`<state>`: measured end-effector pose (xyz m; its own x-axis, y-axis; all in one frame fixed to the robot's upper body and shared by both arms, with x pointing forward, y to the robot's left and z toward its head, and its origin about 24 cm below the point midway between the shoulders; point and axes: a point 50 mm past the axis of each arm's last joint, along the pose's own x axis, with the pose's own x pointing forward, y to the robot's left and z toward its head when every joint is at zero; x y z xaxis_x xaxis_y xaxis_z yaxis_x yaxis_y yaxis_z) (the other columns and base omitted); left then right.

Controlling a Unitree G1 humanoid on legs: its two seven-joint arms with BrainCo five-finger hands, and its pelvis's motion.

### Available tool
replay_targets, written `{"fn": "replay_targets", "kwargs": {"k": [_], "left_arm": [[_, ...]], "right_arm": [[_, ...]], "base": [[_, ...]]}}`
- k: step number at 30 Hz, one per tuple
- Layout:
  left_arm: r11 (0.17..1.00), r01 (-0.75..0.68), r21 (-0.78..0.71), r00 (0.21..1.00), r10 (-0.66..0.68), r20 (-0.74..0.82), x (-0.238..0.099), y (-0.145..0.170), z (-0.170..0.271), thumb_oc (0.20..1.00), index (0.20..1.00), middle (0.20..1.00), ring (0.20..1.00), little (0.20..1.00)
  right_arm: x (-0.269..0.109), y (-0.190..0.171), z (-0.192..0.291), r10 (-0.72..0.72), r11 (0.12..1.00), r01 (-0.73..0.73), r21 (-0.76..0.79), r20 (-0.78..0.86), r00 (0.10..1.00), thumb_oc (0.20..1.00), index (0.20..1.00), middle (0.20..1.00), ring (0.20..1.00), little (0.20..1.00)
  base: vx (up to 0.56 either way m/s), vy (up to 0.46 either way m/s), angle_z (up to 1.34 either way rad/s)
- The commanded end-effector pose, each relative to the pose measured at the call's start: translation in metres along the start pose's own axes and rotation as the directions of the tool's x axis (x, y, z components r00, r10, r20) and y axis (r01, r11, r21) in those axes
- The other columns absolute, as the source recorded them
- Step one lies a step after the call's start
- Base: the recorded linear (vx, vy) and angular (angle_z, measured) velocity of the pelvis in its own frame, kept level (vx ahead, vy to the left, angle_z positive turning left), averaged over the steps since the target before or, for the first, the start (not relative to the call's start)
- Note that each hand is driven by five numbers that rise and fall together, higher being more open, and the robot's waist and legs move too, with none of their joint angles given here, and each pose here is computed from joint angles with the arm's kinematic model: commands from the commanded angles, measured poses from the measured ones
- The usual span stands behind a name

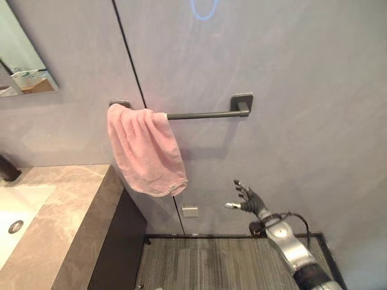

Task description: Put brush and paste in cup on sink, flatten towel.

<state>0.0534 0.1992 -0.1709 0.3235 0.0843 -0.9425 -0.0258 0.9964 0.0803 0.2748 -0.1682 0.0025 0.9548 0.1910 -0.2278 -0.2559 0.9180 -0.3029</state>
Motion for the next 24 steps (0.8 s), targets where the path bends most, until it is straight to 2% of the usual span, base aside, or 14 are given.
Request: {"fn": "replay_targets", "kwargs": {"k": [1, 15, 24], "left_arm": [[0.998, -0.011, 0.064, 1.0, 0.01, 0.012, 0.004, 0.002, 0.015, 1.0, 1.0, 1.0, 1.0, 1.0], [0.99, -0.027, 0.14, 1.0, 0.029, -0.009, 0.004, 0.005, 0.012, 1.0, 1.0, 1.0, 1.0, 1.0], [0.989, -0.045, 0.138, 0.999, 0.048, -0.021, 0.004, 0.007, 0.009, 1.0, 1.0, 1.0, 1.0, 1.0]], "right_arm": [[0.013, -0.007, 0.041, -0.056, 0.997, 0.046, 0.059, 0.182, 0.982, 1.0, 1.0, 1.0, 1.0, 1.0], [0.041, 0.008, 0.121, 0.01, 0.999, -0.03, 0.045, 0.394, 0.919, 1.0, 1.0, 1.0, 1.0, 1.0], [0.049, 0.018, 0.143, 0.019, 0.997, -0.049, 0.057, 0.44, 0.898, 1.0, 1.0, 1.0, 1.0, 1.0]], "base": [[0.01, 0.029, 0.19], [0.01, 0.026, 0.15], [0.01, 0.006, 0.16]]}}
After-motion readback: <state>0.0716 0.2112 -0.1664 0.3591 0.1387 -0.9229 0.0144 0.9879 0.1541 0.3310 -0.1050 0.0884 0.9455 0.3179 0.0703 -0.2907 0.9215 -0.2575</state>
